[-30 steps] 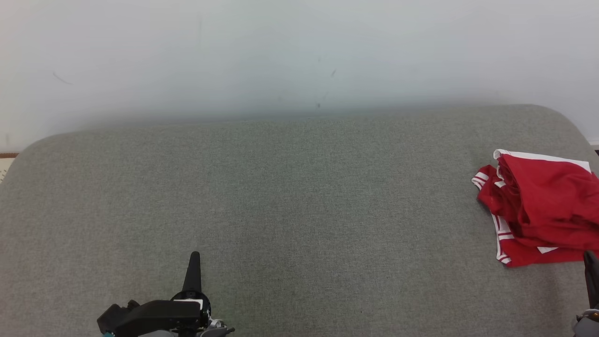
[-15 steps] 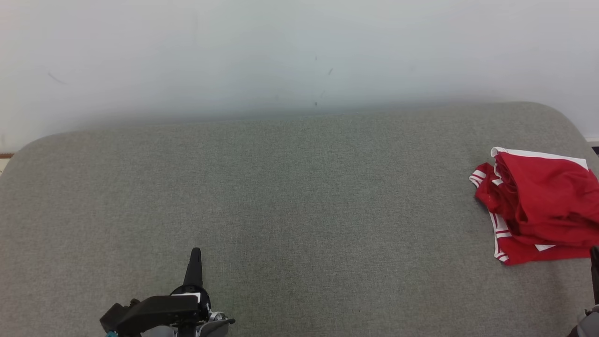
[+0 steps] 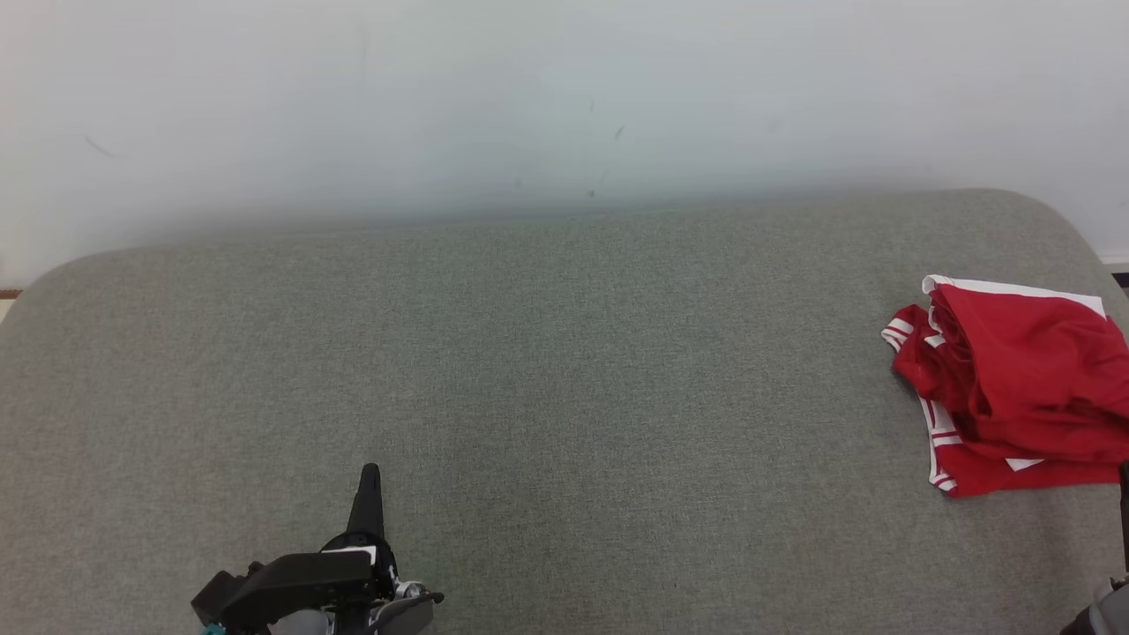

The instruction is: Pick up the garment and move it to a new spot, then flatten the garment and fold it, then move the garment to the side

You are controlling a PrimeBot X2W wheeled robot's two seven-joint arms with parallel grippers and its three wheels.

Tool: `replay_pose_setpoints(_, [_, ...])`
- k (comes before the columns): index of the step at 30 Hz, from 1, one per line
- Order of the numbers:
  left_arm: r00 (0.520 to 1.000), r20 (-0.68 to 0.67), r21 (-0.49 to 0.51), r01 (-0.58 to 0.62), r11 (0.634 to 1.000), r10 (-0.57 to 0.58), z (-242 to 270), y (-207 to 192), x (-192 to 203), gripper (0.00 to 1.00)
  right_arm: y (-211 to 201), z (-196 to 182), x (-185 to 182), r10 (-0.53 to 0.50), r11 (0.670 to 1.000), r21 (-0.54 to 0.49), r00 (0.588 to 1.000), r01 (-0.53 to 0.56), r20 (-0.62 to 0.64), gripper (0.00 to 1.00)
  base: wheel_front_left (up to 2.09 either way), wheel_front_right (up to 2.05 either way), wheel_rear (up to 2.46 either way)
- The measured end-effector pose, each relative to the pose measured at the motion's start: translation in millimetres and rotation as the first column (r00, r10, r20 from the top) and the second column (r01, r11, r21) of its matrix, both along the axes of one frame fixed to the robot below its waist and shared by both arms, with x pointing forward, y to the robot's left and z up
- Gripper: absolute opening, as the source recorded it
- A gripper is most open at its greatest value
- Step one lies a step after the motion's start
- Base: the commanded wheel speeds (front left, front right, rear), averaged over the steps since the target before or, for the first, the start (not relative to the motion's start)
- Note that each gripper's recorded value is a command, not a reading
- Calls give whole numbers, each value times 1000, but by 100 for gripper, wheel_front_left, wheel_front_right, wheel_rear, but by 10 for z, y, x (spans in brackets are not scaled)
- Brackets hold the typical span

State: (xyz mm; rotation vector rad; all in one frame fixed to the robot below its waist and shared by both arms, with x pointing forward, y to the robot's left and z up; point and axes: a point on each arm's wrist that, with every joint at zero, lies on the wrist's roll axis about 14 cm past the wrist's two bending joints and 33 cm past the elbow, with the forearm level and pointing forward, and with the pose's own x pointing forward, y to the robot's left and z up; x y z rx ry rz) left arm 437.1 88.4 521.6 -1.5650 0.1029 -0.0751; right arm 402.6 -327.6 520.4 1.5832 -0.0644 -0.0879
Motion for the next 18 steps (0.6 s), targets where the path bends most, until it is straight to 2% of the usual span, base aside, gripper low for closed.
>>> replay_pose_setpoints(18, [1000,0,0,0,1000,0,2,0,1,0,-6,1,-4,0,1000,1,1000,0,1,0,0,0,0])
